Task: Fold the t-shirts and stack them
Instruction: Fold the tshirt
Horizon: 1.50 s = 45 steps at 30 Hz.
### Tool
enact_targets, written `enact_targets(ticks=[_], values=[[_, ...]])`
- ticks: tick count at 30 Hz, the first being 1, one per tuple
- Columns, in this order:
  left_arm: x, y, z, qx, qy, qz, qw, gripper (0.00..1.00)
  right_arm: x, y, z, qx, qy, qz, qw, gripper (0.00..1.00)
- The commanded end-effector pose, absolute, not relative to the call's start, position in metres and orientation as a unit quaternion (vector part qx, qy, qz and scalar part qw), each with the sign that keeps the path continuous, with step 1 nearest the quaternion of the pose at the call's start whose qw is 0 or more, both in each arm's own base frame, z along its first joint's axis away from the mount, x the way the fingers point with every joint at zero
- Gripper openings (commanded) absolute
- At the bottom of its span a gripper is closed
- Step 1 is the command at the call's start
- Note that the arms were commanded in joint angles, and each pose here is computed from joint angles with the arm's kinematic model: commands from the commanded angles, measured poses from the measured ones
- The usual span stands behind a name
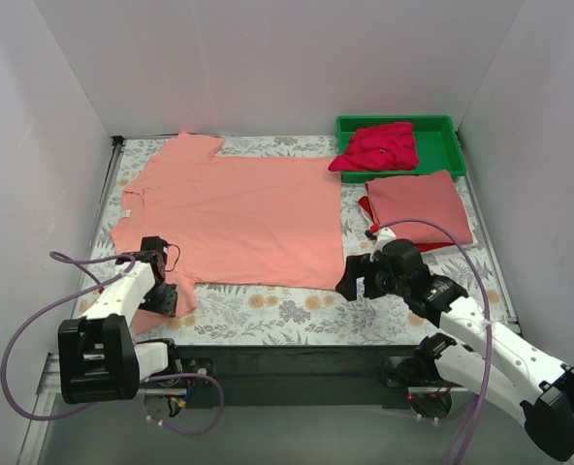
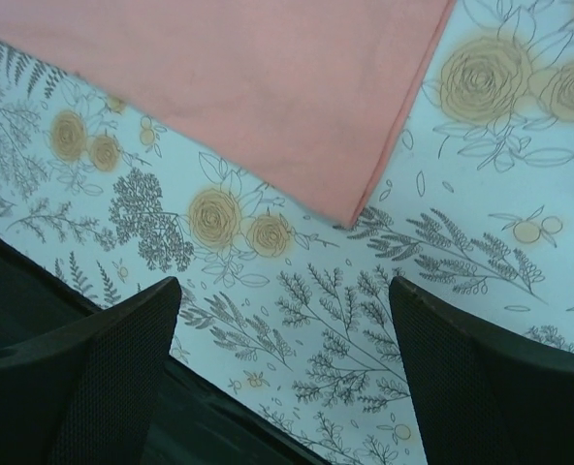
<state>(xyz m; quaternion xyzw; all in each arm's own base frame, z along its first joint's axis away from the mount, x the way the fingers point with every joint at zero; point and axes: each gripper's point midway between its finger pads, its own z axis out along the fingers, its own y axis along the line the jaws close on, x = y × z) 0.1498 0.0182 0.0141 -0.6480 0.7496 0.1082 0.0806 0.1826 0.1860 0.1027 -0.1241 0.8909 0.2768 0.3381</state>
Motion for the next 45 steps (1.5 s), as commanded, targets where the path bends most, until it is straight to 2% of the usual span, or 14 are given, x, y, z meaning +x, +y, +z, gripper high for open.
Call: enact_targets(ticks=[1, 10, 18, 25, 31, 40, 43, 44, 45], values=[[0.147, 0.035, 0.006, -0.75, 0.635, 0.14, 0.118, 0.0, 0.172, 0.176, 0.086, -0.114, 0.914, 0.235, 0.309, 0.93], [0.148, 0.046, 0.028, -0.74, 0.638, 0.159, 0.142, 0.0, 0.164, 0.186, 0.065, -0.11, 0.934, 0.165, 0.298, 0.87], [0.16, 0.049, 0.039, -0.729, 0.649, 0.149, 0.161, 0.0, 0.197, 0.197, 0.064, -0.134, 0.931, 0.106, 0.323, 0.8], [0.165, 0.053, 0.049, -0.724, 0.65, 0.156, 0.169, 0.0, 0.209, 0.209, 0.045, -0.171, 0.934, 0.083, 0.304, 0.73], [0.175, 0.057, 0.061, -0.722, 0.648, 0.148, 0.192, 0.0, 0.209, 0.212, 0.027, -0.175, 0.942, 0.078, 0.274, 0.61], [0.189, 0.06, 0.067, -0.715, 0.653, 0.143, 0.204, 0.0, 0.212, 0.206, 0.02, -0.169, 0.947, 0.074, 0.264, 0.36], [0.195, 0.063, 0.073, -0.714, 0.651, 0.142, 0.215, 0.0, 0.214, 0.205, 0.022, -0.171, 0.946, 0.077, 0.264, 0.26], [0.197, 0.064, 0.074, -0.713, 0.651, 0.143, 0.216, 0.0, 0.214, 0.206, 0.023, -0.174, 0.945, 0.08, 0.264, 0.17], [0.2, 0.064, 0.076, -0.713, 0.651, 0.141, 0.22, 0.0, 0.212, 0.208, 0.023, -0.177, 0.945, 0.087, 0.26, 0.13]])
